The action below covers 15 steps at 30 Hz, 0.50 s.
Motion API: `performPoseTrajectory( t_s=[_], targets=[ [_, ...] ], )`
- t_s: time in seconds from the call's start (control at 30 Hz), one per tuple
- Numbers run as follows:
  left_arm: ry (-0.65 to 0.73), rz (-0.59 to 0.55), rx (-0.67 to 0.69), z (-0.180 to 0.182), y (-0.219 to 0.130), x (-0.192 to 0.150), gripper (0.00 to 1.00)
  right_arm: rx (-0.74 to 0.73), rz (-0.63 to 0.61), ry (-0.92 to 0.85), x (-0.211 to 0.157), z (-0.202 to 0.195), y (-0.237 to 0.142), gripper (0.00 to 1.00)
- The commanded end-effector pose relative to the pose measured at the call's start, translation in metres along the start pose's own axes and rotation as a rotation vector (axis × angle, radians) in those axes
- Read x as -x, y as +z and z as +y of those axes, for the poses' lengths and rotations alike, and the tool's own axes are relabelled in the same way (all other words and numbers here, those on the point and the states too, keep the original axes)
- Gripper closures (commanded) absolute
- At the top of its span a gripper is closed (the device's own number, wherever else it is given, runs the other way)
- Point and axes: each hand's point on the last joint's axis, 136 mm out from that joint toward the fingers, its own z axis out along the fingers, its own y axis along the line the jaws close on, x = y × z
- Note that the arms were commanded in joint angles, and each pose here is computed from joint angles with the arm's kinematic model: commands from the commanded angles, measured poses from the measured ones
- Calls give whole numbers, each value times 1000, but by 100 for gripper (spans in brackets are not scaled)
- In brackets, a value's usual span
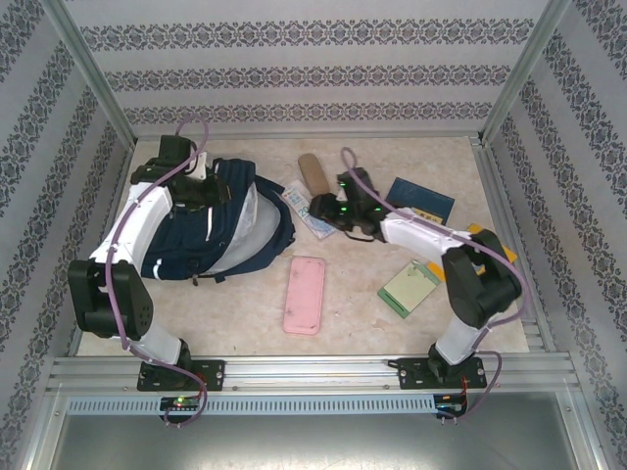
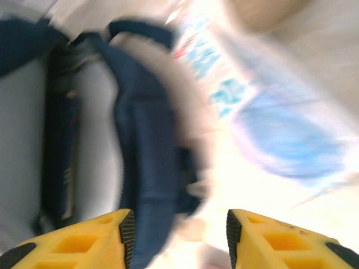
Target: Pack the student bag
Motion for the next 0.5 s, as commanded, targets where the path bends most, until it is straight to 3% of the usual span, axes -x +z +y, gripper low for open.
performPoseTrajectory(
  t_s=[0.0,0.13,0.23,0.47],
  targets=[
    [17,-73,-37,-13,-6,10,76,-179,-65,-2,21,-68,-32,53],
    [5,-74,-56,-22,-7,6,57,-338,-134,53,56,-131,-65,60],
    [-5,-81,-84,-31,-10,3,50,-441,-148,96,81,-168,-79,67],
    [-9,-87,-134,-54,-16,-11,47,-571,-106,143,124,-216,-72,70]
  ],
)
